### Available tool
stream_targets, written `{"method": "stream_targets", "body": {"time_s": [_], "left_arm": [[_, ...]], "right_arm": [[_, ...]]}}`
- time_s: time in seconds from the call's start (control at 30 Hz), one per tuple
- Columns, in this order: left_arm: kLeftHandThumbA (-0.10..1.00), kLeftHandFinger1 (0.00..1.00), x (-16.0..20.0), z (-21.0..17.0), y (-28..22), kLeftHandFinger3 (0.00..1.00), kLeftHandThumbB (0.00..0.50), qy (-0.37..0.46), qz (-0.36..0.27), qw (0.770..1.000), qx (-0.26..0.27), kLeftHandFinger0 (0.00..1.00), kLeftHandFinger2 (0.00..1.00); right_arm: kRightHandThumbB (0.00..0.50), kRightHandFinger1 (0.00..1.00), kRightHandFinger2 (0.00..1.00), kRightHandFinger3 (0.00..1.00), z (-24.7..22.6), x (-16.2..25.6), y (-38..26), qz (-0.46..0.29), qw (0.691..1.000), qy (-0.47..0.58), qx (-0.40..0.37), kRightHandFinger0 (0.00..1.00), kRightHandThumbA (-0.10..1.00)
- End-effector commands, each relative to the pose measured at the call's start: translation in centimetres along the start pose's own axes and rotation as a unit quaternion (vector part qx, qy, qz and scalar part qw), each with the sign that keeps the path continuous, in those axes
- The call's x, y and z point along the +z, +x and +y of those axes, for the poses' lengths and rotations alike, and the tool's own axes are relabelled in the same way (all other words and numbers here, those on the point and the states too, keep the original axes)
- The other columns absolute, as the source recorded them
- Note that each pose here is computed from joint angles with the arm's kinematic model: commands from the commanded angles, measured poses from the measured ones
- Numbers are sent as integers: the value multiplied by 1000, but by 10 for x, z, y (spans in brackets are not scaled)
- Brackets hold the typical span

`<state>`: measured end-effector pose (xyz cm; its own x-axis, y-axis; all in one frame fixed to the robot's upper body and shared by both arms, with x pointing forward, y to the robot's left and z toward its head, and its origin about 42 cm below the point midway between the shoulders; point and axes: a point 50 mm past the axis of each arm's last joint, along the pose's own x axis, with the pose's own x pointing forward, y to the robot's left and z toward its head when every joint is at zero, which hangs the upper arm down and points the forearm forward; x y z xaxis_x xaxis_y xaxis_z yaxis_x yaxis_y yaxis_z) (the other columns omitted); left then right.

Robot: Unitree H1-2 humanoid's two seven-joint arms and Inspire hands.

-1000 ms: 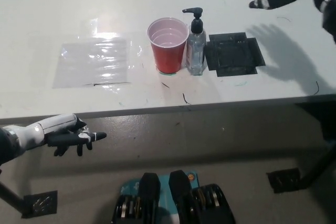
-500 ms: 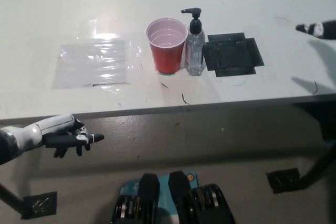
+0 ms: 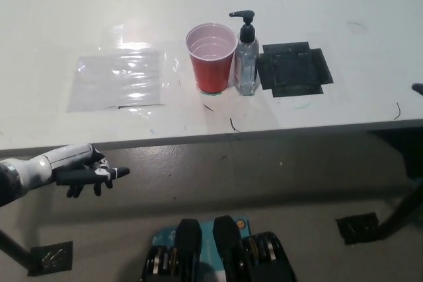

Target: The robot uses its right hand to press the hand soap kept in the middle of the table to get liquid hand soap out

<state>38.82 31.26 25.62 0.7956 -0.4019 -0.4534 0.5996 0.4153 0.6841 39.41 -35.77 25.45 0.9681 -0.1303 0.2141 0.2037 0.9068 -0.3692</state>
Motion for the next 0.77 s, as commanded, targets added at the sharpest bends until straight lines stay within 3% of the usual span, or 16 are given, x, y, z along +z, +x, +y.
{"method": "stream_targets", "body": {"time_s": [0.0,0.23,0.27,0.33,0.37,0.4,0.53,0.63,0.73], "left_arm": [[773,227,5,22,-12,535,272,16,4,999,31,271,417],[821,229,6,27,-11,552,291,35,4,999,36,293,420],[805,232,8,29,-12,568,286,32,4,999,39,279,428],[802,232,8,29,-12,571,287,30,4,999,39,276,428],[799,211,8,33,-12,535,295,30,2,999,45,259,395],[790,204,7,33,-12,518,296,25,1,999,46,247,390],[799,237,8,33,-13,578,287,25,2,999,45,287,435],[764,199,8,34,-14,525,263,23,-2,999,49,237,395],[782,200,8,35,-13,519,276,25,0,999,47,241,391]], "right_arm": [[301,1000,1000,1000,-8,-9,-9,6,998,51,-46,1000,1000],[304,1000,1000,1000,-4,-54,-32,88,982,140,-88,1000,1000],[259,1000,1000,1000,-6,-55,-33,94,980,147,-98,1000,1000],[256,1000,1000,1000,-6,-56,-34,98,978,151,-102,995,1000],[222,1000,1000,1000,-6,-54,-30,98,974,171,-112,976,1000],[222,1000,1000,1000,-7,-54,-30,101,970,186,-117,969,1000],[234,917,996,1000,-9,-57,-30,105,966,200,-129,842,1000],[237,796,887,964,-8,-56,-28,102,962,214,-137,640,1000],[228,749,837,929,-8,-56,-28,100,960,219,-140,578,1000]]}}
